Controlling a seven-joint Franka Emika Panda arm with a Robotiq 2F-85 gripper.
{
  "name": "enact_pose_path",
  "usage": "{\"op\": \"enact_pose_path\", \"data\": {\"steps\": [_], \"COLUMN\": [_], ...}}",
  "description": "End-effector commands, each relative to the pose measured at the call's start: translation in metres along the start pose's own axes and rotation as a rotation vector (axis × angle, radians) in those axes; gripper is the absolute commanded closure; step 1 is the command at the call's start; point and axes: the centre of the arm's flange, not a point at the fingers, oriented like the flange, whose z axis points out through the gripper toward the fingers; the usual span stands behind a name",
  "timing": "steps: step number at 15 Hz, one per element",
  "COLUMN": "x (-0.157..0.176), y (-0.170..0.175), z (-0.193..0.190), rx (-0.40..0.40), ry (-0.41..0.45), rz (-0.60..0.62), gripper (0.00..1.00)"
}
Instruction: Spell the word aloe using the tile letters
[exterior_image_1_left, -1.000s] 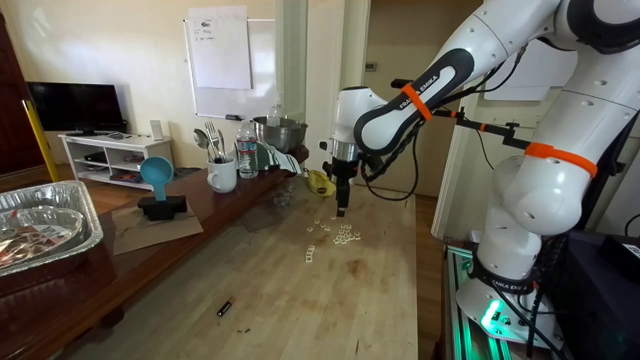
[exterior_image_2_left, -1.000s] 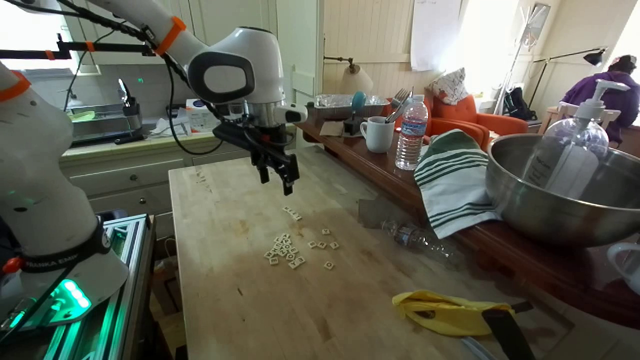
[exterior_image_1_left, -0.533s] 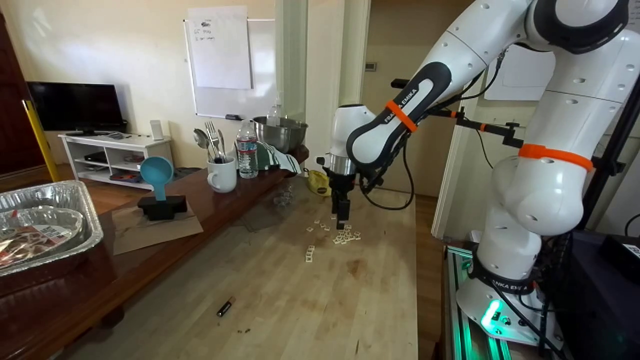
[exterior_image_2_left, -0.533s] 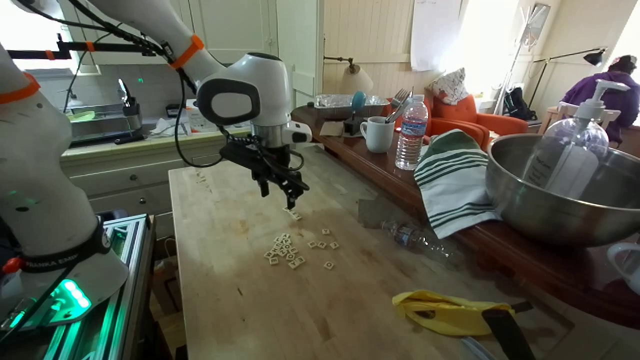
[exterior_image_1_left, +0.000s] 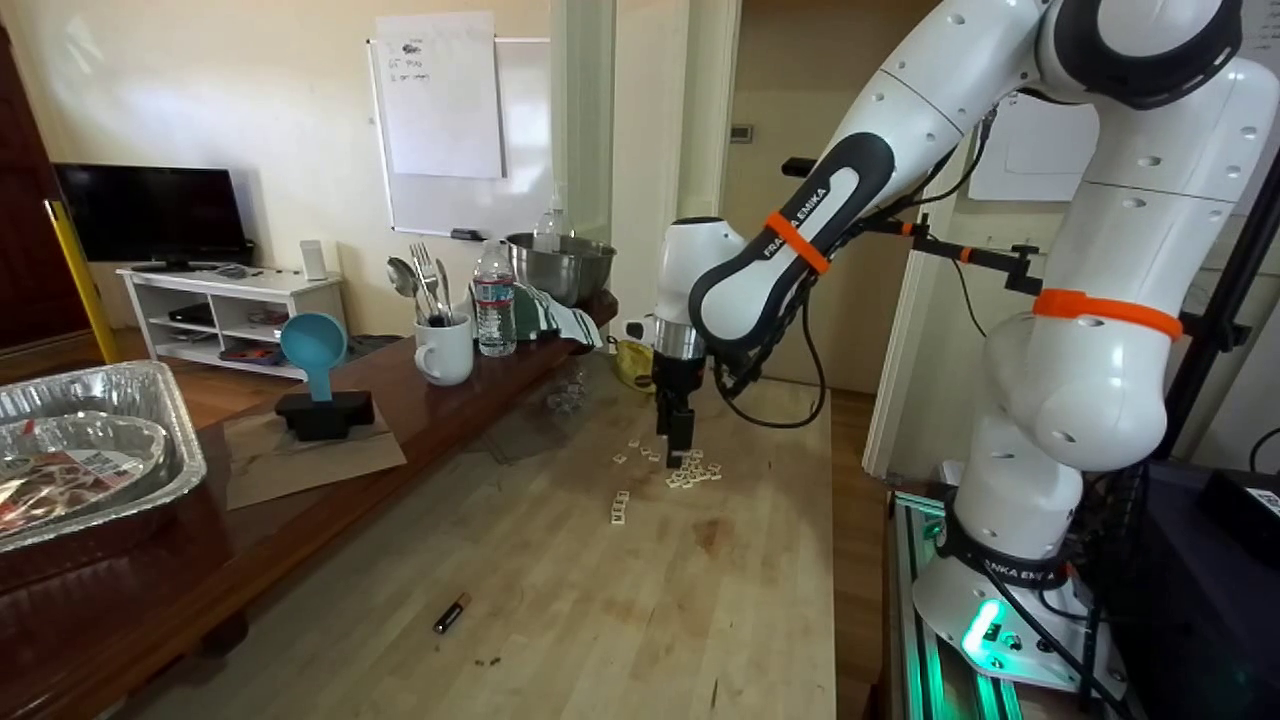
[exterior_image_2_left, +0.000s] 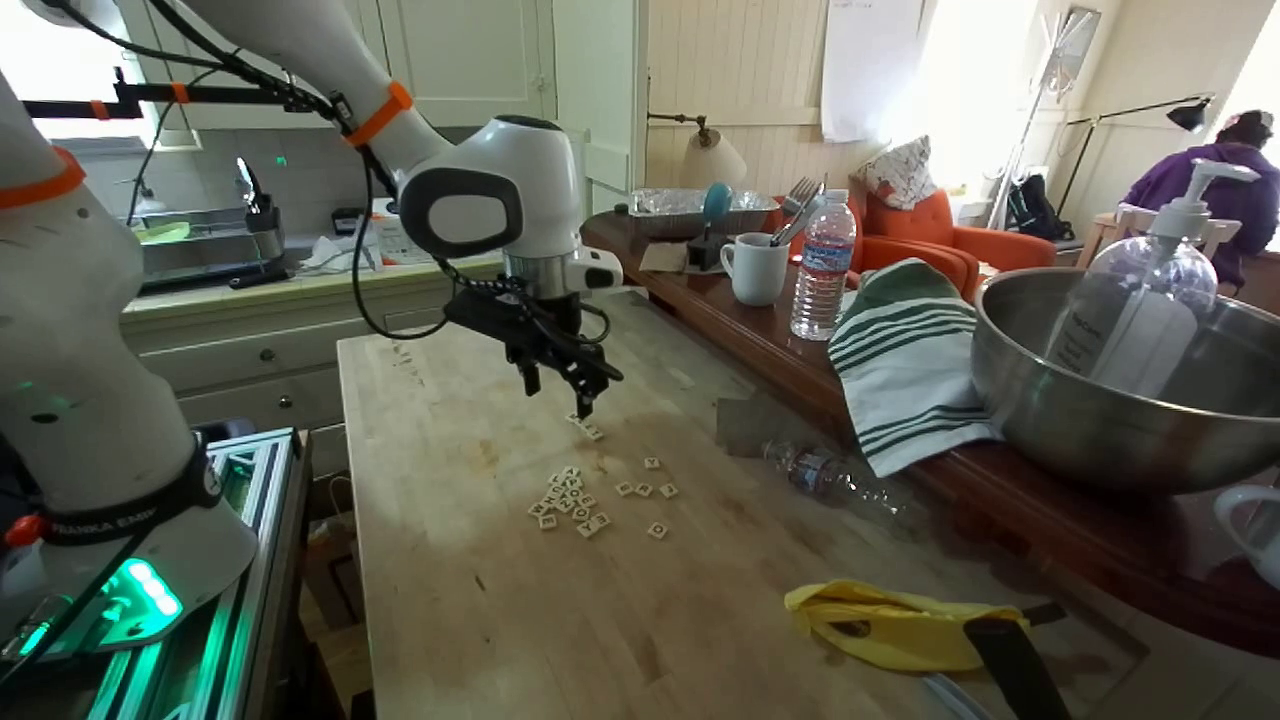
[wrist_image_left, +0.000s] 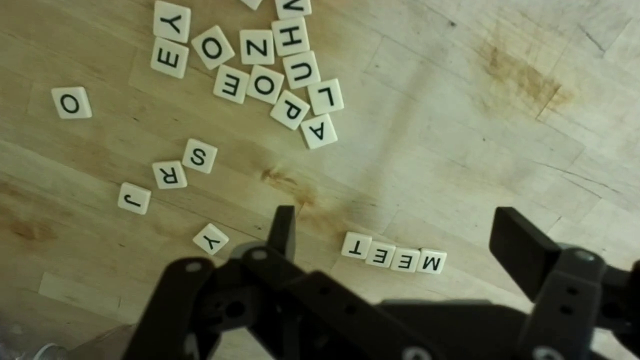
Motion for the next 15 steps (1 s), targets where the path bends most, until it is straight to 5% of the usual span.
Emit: {"op": "enact_pose_path", "data": {"steps": [1,3,11,15], "x": [0.009,0.005,-0.011,-0.014], "y": [0.0,0.002,0.017,0.025], "z": [0.023,0.033,0.06,0.073], "rx": [-0.008,-0.007,-0.027,-0.03], "ry": [-0.009,-0.027,-0.016,-0.012], "rz": [0.032,0.049,0.068,0.083], "gripper": [0.27,0.33,0.95,1.0]}}
